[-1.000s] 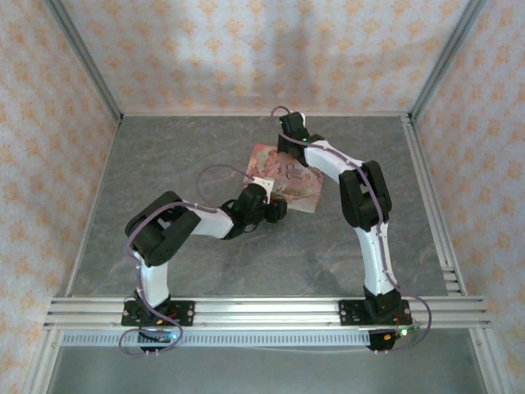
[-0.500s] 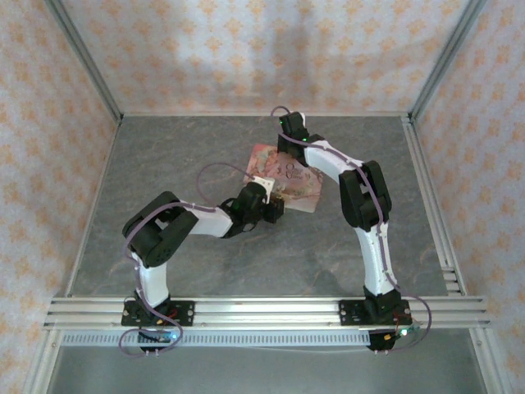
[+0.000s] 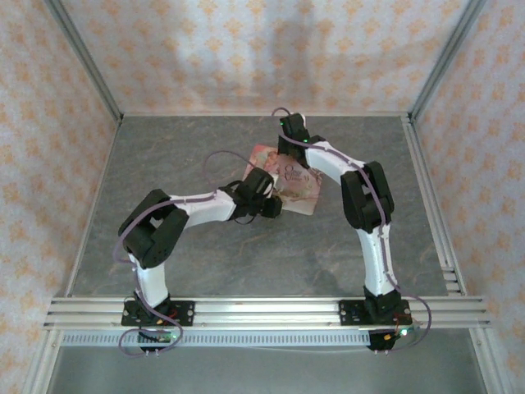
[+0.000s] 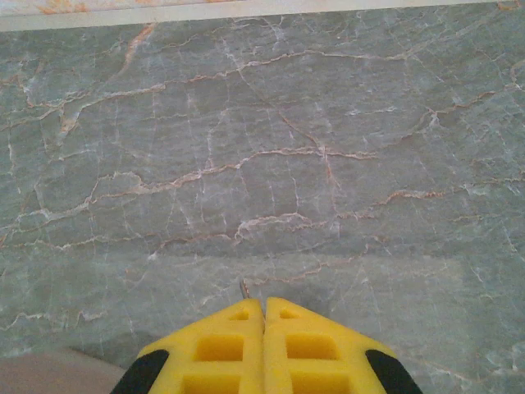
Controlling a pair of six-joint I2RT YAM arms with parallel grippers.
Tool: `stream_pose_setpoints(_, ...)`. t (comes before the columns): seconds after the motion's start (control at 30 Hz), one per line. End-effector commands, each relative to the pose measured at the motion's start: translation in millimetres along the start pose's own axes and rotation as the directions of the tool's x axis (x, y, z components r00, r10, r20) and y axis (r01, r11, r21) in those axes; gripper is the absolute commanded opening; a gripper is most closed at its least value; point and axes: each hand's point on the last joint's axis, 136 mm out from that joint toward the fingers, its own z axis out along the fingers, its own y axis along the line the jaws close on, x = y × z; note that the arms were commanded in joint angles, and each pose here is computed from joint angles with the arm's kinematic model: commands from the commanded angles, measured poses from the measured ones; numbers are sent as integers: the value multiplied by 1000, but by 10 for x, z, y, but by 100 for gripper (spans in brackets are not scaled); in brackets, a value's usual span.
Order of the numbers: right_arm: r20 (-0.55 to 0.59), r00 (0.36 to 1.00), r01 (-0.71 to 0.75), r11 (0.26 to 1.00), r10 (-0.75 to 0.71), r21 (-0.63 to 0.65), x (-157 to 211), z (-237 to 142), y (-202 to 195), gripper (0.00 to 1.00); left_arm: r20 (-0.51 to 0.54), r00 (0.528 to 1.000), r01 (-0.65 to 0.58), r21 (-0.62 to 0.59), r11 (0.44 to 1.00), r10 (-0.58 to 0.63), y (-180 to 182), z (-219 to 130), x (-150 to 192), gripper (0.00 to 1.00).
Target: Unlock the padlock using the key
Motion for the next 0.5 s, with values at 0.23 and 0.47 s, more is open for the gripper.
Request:
stream_pose_setpoints(0.23,-59,998,-1,998,-3,-69,218,-507,63,0,-142,988,51,-49,998,-57,-53,-228,-141,9)
stream_pose_setpoints(0.47,-3,1000,-26,994,26,-110,150,-822,40,0,-236,964,113,-67,991,-126,-21,-143,-69,9)
